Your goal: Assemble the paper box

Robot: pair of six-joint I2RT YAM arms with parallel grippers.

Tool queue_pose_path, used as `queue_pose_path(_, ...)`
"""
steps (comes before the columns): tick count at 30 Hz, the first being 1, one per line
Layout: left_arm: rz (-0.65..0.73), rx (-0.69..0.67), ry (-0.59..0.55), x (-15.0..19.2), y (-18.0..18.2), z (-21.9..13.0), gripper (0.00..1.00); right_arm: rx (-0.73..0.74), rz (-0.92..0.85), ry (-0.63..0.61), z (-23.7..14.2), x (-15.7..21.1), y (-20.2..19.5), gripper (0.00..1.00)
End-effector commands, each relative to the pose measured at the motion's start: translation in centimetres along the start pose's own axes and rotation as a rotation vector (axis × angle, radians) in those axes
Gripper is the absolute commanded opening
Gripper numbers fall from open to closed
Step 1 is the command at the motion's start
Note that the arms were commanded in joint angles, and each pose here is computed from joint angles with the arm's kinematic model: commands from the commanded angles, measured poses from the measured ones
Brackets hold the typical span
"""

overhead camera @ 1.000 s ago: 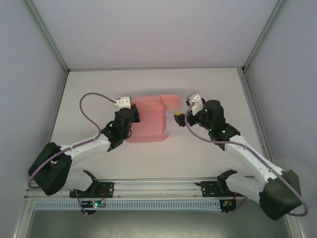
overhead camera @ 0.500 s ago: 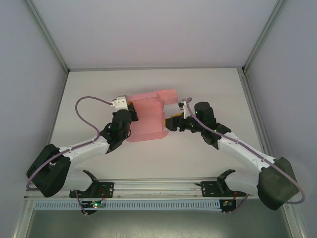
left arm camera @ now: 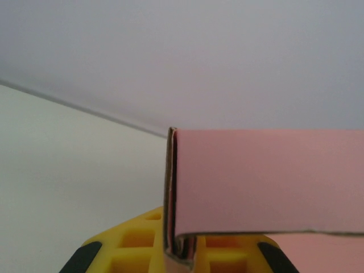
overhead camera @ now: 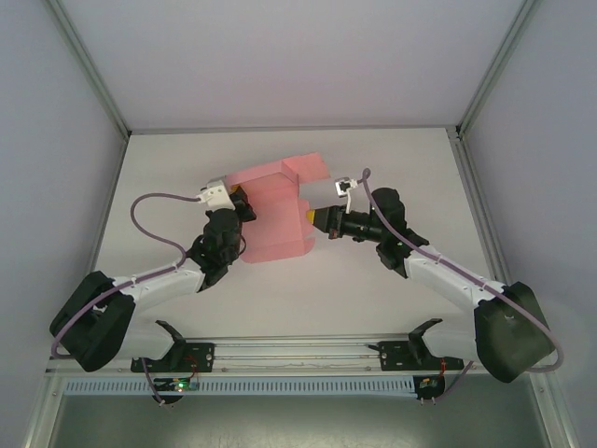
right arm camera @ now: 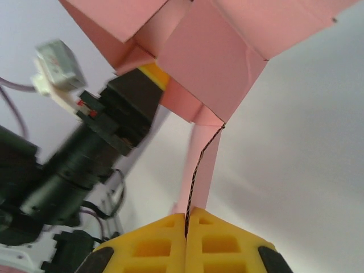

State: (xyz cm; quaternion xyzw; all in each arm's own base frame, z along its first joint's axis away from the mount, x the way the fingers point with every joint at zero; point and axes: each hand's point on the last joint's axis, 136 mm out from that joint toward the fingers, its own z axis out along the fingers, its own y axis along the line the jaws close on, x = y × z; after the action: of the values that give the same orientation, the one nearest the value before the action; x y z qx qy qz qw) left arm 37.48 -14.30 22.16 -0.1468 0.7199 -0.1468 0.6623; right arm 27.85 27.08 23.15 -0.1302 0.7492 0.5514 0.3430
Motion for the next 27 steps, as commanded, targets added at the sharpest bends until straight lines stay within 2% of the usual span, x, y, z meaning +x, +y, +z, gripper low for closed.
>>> queue_pose_path(1,-0.114,0.054,-0.072,-1.0,-0.5,0.2,0.00,-0.266,-0.041,-0.097,-1.6,-2.7,6.2,0.00)
queue_pose_path(6,-0.182,0.092,-0.085,-1.6,-0.4,0.6,0.00,-0.331,0.074,-0.116,-2.2,-3.9,7.2,0.00)
queue_pose_path(11,-0.195,0.137,-0.085,-2.3,-1.1,0.5,0.00,-0.285,0.083,-0.088,-1.4,-3.3,5.6,0.02)
queue_pose_path(13,-0.179,0.141,-0.073,-2.5,-1.3,0.3,0.00,-0.165,0.010,-0.064,-1.8,-3.0,3.5,0.10)
queue_pose_path(15,-0.134,0.129,-0.039,-2.4,-1.2,0.0,0.00,0.060,-0.056,-0.085,-3.4,-3.8,0.4,0.36)
queue_pose_path(17,-0.082,0.110,-0.005,-2.2,-0.9,-0.3,0.00,0.221,-0.164,-0.111,-5.8,-4.6,-1.2,0.59)
queue_pose_path(18,-0.052,0.119,0.010,-2.0,-0.9,-0.5,0.00,0.310,-0.197,-0.149,-7.3,-5.5,-2.0,0.67)
queue_pose_path(21,-0.013,0.139,0.048,-1.6,-0.9,-1.3,0.00,0.517,-0.293,-0.302,-12.2,-8.5,-3.5,0.81)
queue_pose_path(23,0.002,0.161,0.075,-1.3,-1.2,-1.8,0.00,0.601,-0.350,-0.377,-14.6,-10.5,-4.0,0.88)
queue_pose_path(24,0.017,0.181,0.090,-1.2,-1.5,-2.0,0.00,0.601,-0.371,-0.370,-15.0,-11.1,-3.9,0.98)
queue_pose_path(27,0.035,0.213,0.133,-0.8,-2.1,-2.3,0.00,0.548,-0.362,-0.304,-13.7,-12.3,-4.1,0.98)
